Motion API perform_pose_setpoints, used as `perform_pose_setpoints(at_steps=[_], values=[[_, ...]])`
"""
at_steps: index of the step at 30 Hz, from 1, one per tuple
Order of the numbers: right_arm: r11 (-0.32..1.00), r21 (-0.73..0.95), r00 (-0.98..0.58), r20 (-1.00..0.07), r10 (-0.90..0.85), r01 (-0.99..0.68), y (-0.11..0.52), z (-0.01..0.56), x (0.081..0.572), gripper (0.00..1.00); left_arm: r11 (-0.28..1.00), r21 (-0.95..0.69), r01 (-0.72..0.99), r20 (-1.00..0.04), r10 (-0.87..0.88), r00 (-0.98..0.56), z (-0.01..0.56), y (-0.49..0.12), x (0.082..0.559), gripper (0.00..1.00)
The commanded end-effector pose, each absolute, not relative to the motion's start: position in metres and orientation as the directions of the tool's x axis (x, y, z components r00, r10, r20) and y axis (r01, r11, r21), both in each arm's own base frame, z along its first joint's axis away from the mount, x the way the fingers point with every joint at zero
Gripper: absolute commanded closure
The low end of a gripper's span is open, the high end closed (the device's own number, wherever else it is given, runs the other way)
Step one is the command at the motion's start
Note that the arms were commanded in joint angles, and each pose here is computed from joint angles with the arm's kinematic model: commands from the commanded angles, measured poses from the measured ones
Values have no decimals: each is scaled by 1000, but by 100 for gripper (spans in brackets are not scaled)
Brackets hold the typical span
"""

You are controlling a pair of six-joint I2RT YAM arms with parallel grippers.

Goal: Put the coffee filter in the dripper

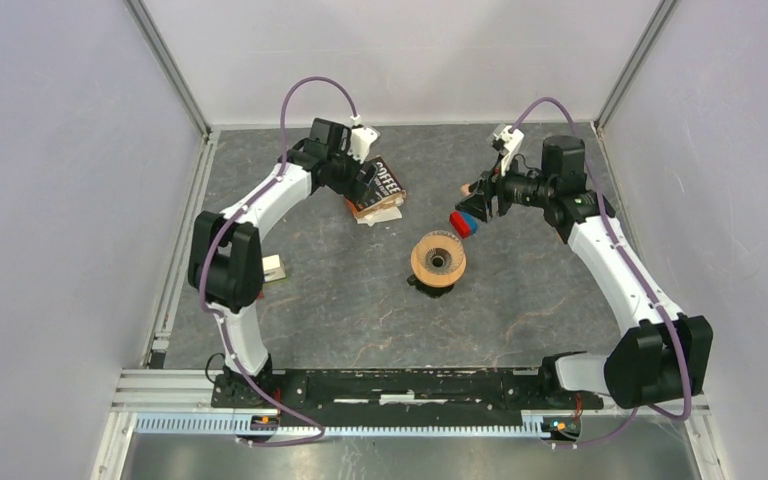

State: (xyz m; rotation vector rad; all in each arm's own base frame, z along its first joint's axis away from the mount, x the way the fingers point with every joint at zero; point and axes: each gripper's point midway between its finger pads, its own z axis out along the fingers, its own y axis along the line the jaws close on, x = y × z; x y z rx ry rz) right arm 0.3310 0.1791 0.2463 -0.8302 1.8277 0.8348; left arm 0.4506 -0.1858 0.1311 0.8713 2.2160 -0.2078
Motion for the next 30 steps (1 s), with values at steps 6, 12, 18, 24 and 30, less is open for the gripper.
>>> perform_pose_setpoints(at_steps=[6, 12, 18, 24, 30], values=[[583, 78, -241, -948, -209, -809, 168, 264, 327, 33, 709, 82, 700, -708, 536, -460, 130, -213, 460, 0], [579, 93, -256, -945, -206, -810, 169, 258, 326, 33, 633, 286, 719, -621, 694, -364, 113, -218, 448, 2], [569, 109, -263, -945, -196, -815, 171, 256, 325, 32, 599, 420, 682, -539, 769, -344, 100, -209, 462, 19], [566, 112, -263, -946, -191, -817, 172, 255, 324, 32, 568, 479, 669, -491, 805, -332, 90, -202, 471, 28], [562, 123, -270, -945, -187, -818, 173, 253, 324, 32, 566, 469, 678, -482, 808, -340, 81, -202, 470, 31]])
